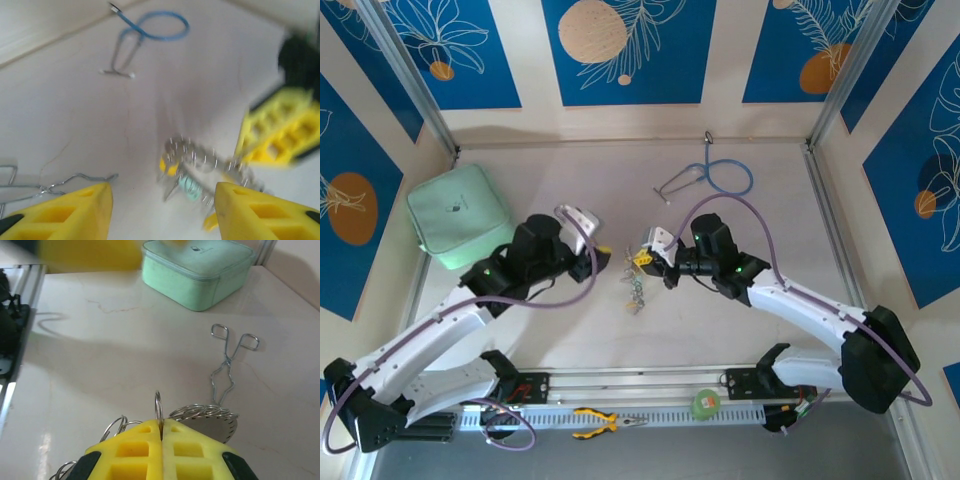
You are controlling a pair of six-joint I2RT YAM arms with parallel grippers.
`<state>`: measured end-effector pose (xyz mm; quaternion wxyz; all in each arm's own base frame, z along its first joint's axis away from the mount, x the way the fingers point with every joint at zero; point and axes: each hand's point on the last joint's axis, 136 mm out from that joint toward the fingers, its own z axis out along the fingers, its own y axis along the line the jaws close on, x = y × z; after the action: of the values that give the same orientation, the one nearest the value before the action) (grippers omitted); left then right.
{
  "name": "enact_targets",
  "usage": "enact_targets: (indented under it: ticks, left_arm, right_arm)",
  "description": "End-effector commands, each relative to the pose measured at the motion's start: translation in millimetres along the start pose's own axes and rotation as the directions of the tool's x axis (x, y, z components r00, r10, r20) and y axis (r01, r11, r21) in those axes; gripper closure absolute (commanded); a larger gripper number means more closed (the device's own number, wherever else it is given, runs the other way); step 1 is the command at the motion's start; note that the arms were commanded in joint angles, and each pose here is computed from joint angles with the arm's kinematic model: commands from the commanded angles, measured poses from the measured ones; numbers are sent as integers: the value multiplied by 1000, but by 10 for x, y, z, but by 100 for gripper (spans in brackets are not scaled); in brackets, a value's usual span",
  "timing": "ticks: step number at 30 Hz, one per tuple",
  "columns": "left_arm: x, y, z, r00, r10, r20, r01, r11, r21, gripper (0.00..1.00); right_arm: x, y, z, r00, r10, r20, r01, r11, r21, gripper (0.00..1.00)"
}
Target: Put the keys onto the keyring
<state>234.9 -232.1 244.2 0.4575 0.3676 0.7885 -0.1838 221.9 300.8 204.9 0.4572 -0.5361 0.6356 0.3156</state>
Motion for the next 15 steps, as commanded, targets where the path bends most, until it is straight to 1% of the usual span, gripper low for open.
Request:
enact_targets:
  ticks: [1, 3, 5, 7, 10, 12, 15]
  left_arm:
    - [17, -327, 52, 897, 414, 153, -434, 891, 134, 46]
    - [59, -391, 137, 877, 452, 163, -477, 863, 170, 53]
    - [141, -530, 200, 849, 494, 188, -528, 812, 248, 58]
    - [163, -594, 247, 830, 511, 224, -556, 787, 267, 62]
    - [119, -597, 282, 813, 524, 255, -579, 778, 246, 66]
    - [96, -612, 280, 808, 523, 272, -583, 775, 244, 66]
    - [97, -662, 285, 812, 509, 286, -578, 769, 273, 65]
  right_arm:
    - [-90, 223, -132, 1000, -21, -24, 17, 992, -127, 100]
    - [-91, 234, -162, 998, -33, -49, 26, 991, -135, 100]
    - [-79, 241, -187, 996, -51, -73, 40, 990, -137, 100]
    - [-77, 235, -211, 993, -67, -93, 54, 990, -133, 100]
    - [-77, 250, -240, 987, -96, -131, 78, 988, -136, 100]
    - [-95, 260, -251, 983, -111, -145, 91, 986, -137, 100]
    - [-152, 270, -250, 982, -122, -141, 103, 985, -135, 100]
